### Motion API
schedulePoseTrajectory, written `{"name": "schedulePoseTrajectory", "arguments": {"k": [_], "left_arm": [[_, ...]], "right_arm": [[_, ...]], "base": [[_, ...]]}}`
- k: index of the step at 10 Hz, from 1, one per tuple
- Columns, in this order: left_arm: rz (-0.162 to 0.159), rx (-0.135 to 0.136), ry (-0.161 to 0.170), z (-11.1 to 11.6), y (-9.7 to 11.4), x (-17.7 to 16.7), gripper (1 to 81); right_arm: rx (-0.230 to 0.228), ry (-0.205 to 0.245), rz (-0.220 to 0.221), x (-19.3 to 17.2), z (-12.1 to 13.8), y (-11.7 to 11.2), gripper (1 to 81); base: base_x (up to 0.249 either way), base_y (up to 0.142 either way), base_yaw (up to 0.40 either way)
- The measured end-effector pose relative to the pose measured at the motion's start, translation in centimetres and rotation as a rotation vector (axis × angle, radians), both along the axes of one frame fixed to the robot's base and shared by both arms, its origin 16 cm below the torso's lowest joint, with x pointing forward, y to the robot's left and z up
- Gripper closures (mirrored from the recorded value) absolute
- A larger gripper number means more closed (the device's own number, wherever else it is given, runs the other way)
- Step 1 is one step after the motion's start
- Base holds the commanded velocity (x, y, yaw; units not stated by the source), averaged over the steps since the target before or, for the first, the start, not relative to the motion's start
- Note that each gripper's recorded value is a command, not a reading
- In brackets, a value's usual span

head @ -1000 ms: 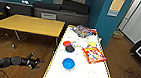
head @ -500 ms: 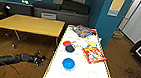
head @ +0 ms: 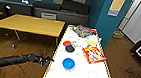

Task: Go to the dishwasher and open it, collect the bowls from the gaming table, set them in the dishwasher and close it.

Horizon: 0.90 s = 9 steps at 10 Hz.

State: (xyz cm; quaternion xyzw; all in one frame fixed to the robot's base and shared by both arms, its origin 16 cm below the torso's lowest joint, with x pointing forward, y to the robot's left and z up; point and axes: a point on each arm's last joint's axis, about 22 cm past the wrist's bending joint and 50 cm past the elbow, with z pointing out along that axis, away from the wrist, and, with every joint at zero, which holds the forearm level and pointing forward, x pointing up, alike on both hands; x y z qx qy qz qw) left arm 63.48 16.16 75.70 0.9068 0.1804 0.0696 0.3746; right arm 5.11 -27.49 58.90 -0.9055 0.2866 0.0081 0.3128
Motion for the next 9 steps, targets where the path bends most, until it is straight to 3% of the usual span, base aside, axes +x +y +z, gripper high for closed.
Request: {"name": "schedulePoseTrajectory", "arguments": {"k": [3, 4, 6, 7, 8, 9], "left_arm": [[0.051, -0.015, 0.078, -2.5, -2.5, -0.4, 1.0], [0.08, -0.01, 0.099, -3.1, -2.1, -0.2, 1.0], [0.116, 0.024, 0.111, -4.2, -0.7, 0.8, 1.0], [0.119, 0.037, 0.119, -4.7, -1.0, 1.1, 1.0], [0.096, 0.051, 0.118, -5.1, -2.1, 1.0, 1.0], [0.054, 0.067, 0.106, -5.4, -3.5, 0.5, 1.0]], "right_arm": [[-0.005, -0.002, 0.007, 0.6, -0.7, 0.1, 81.1], [-0.002, -0.001, 0.013, 0.9, -0.7, 0.3, 81.1], [-0.007, -0.007, 0.017, 1.5, -1.2, 0.4, 81.1], [-0.007, -0.005, 0.019, 1.4, -1.4, 0.6, 81.1], [-0.012, 0.001, 0.022, 1.3, -1.7, 0.5, 81.1], [-0.018, 0.003, 0.022, 1.2, -1.9, 0.3, 81.1]], "base": [[0.0, 0.0, 0.0], [0.0, 0.0, 0.0], [0.0, 0.0, 0.0], [0.0, 0.0, 0.0], [0.0, 0.0, 0.0], [0.0, 0.0, 0.0]]}}
